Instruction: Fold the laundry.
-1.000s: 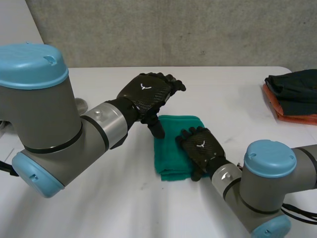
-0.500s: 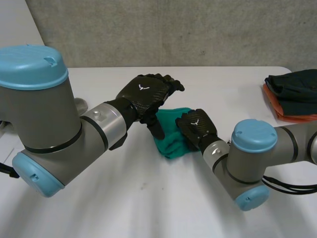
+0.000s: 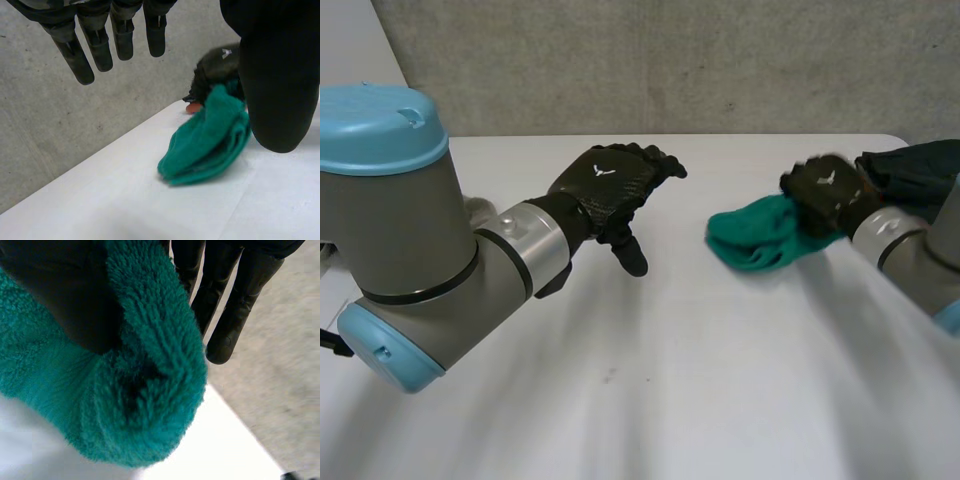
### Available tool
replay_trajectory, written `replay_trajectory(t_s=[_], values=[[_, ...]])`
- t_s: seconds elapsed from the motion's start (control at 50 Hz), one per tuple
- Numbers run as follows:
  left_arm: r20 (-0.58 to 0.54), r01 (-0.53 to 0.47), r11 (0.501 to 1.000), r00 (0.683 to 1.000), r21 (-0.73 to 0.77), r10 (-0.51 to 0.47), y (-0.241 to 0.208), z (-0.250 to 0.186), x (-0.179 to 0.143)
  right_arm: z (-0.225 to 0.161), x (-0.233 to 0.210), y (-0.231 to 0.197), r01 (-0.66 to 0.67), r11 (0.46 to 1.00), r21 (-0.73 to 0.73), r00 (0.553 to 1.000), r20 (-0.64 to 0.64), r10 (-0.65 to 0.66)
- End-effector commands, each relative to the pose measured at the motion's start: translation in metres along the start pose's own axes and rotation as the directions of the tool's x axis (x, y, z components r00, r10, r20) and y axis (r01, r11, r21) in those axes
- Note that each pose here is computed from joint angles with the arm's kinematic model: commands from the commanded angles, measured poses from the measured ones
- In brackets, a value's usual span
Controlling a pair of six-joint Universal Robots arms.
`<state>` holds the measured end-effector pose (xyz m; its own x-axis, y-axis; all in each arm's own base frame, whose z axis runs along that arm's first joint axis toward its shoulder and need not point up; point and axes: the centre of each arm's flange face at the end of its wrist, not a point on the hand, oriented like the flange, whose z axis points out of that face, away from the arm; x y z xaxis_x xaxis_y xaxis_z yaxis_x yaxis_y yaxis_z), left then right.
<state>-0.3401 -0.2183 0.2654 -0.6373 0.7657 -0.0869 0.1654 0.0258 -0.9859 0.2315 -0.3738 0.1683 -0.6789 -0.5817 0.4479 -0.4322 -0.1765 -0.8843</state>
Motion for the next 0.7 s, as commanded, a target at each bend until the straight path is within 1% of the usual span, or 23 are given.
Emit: replay_trajectory(t_s=[0.02,0.04,0.06,0.1,0.12,0.18,0.24,0.26,0.32,0.44,0.46,0.52,0.6,0.64,0.7], values=[[0.005,0.018,1.000,1.000,0.001,-0.018,0.000,0.000,-0.002,0.033,0.061,-0.034,0.000,0.977,0.215,0.993,-0.115,0.026],[0.004,0.020,1.000,1.000,0.001,-0.020,0.000,0.000,-0.002,0.037,0.069,-0.040,0.004,0.968,0.249,0.991,-0.132,0.029],[0.004,0.020,1.000,1.000,0.001,-0.020,0.000,0.000,-0.002,0.041,0.088,-0.049,0.014,0.950,0.312,0.984,-0.172,0.042],[0.005,0.021,1.000,1.000,0.001,-0.021,0.000,0.000,-0.002,0.044,0.110,-0.057,0.031,0.930,0.368,0.974,-0.218,0.054],[0.005,0.021,1.000,1.000,0.001,-0.021,0.000,0.000,-0.002,0.044,0.137,-0.063,0.053,0.909,0.414,0.962,-0.265,0.065],[0.008,0.024,1.000,1.000,-0.001,-0.024,0.000,0.000,-0.004,0.045,0.168,-0.069,0.078,0.880,0.469,0.948,-0.308,0.080],[0.014,0.027,1.000,1.000,-0.003,-0.027,0.001,0.001,-0.006,0.046,0.187,-0.070,0.102,0.865,0.491,0.941,-0.331,0.077],[0.016,0.027,1.000,1.000,-0.003,-0.027,0.001,0.001,-0.007,0.043,0.202,-0.066,0.122,0.862,0.491,0.931,-0.358,0.072],[0.017,0.028,1.000,0.999,-0.005,-0.027,0.002,0.001,-0.007,0.040,0.220,-0.053,0.139,0.867,0.478,0.919,-0.388,0.067],[0.017,0.033,0.999,0.999,-0.007,-0.033,0.003,0.001,-0.007,0.030,0.252,0.009,0.118,0.908,0.401,0.905,-0.420,0.068],[0.017,0.038,0.999,0.999,-0.010,-0.038,0.004,0.001,-0.007,0.028,0.256,0.036,0.091,0.925,0.368,0.903,-0.423,0.079],[0.015,0.048,0.999,0.999,-0.017,-0.048,0.006,0.002,-0.006,0.024,0.255,0.096,0.048,0.958,0.284,0.895,-0.438,0.085],[0.014,0.053,0.998,0.999,-0.026,-0.053,0.009,0.003,-0.006,0.010,0.242,0.146,0.025,0.985,0.172,0.896,-0.441,0.054],[0.012,0.054,0.998,0.998,-0.029,-0.053,0.010,0.003,-0.006,0.002,0.235,0.161,0.049,0.991,0.121,0.898,-0.439,0.009],[0.014,0.056,0.998,0.998,-0.029,-0.055,0.010,0.003,-0.006,-0.009,0.233,0.160,0.083,0.993,0.089,0.895,-0.445,-0.035]])
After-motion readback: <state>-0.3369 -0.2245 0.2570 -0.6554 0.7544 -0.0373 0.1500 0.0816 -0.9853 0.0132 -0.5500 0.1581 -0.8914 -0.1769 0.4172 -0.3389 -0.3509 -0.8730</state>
